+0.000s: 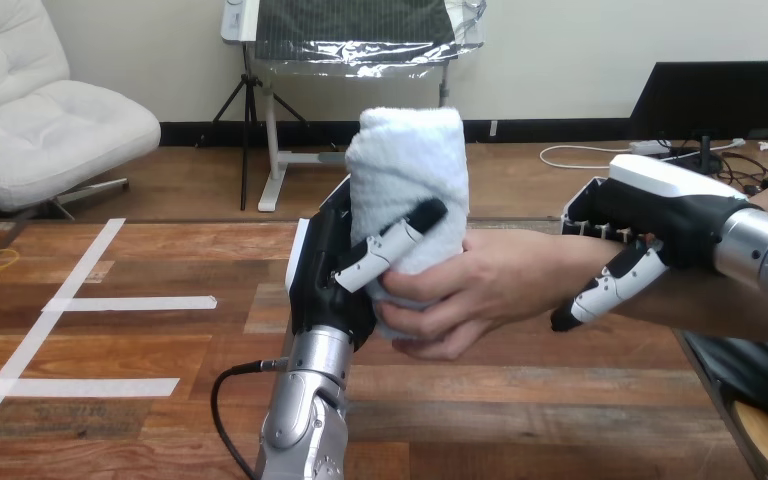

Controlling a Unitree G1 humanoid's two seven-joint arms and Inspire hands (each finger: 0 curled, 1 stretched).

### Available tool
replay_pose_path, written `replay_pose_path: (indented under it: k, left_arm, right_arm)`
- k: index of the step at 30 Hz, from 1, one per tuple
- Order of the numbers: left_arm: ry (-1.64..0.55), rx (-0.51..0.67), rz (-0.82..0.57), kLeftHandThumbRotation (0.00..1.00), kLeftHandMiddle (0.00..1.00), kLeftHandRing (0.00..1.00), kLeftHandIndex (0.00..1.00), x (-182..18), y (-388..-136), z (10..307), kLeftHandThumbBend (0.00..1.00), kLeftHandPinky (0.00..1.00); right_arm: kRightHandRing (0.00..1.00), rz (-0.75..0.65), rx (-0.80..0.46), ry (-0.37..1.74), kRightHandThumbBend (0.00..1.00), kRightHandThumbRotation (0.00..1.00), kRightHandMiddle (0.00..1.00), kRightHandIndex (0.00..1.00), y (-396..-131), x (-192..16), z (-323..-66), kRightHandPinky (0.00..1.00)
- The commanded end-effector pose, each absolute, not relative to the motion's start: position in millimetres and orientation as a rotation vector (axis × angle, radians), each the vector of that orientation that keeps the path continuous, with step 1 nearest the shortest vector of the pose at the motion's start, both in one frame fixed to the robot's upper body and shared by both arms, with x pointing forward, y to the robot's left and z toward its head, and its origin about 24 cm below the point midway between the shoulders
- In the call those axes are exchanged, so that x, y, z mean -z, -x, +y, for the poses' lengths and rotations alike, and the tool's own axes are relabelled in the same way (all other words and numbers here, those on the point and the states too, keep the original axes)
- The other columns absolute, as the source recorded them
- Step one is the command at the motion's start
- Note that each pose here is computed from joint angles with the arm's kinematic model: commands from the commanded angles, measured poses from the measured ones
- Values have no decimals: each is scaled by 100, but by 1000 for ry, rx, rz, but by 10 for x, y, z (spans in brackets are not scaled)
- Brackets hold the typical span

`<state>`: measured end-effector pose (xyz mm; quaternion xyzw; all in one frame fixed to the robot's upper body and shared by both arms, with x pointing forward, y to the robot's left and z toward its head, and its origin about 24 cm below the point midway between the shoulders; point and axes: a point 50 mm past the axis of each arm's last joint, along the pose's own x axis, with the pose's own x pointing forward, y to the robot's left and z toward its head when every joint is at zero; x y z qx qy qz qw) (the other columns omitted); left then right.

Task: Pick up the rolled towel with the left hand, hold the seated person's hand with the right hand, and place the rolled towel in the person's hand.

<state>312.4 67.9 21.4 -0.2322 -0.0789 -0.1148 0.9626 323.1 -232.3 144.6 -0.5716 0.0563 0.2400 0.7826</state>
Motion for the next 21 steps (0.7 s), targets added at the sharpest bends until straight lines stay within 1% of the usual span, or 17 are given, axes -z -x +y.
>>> replay_pose_path:
  k: [1, 2, 3, 5, 8, 12, 13, 17, 21]
  left_arm:
    - [612, 413, -380, 51, 75, 71, 77, -862, -3188, 107, 77, 63]
    - [586, 404, -382, 53, 76, 72, 77, -857, -3194, 133, 77, 64]
    - [567, 397, -384, 59, 77, 75, 78, -855, -3197, 149, 78, 69]
    - [523, 390, -393, 64, 78, 77, 79, -851, -3201, 186, 79, 72]
    - [469, 381, -408, 73, 81, 81, 81, -848, -3203, 239, 80, 79]
    - [432, 358, -418, 85, 83, 85, 83, -842, -3204, 295, 81, 88]
    - [428, 354, -418, 90, 84, 87, 84, -840, -3204, 302, 81, 92]
    - [410, 321, -418, 96, 86, 89, 84, -818, -3210, 380, 82, 97]
    - [401, 298, -415, 98, 87, 92, 84, -799, -3208, 430, 82, 99]
  right_arm:
    - [40, 156, -469, 1222, 98, 41, 46, 47, -3203, -1531, -2451, 32]
    - [40, 159, -470, 1222, 98, 42, 46, 47, -3199, -1533, -2454, 33]
    - [42, 161, -470, 1222, 99, 47, 48, 49, -3195, -1534, -2456, 34]
    - [43, 165, -474, 1222, 99, 50, 49, 50, -3186, -1536, -2462, 36]
    - [46, 168, -487, 1223, 100, 56, 52, 54, -3174, -1540, -2472, 38]
    - [54, 161, -505, 1222, 100, 66, 59, 61, -3158, -1542, -2491, 45]
    - [57, 159, -506, 1221, 100, 70, 63, 65, -3155, -1541, -2495, 49]
    - [65, 158, -516, 1200, 100, 75, 70, 72, -3143, -1547, -2517, 55]
    - [74, 159, -515, 1197, 100, 80, 77, 79, -3132, -1550, -2534, 62]
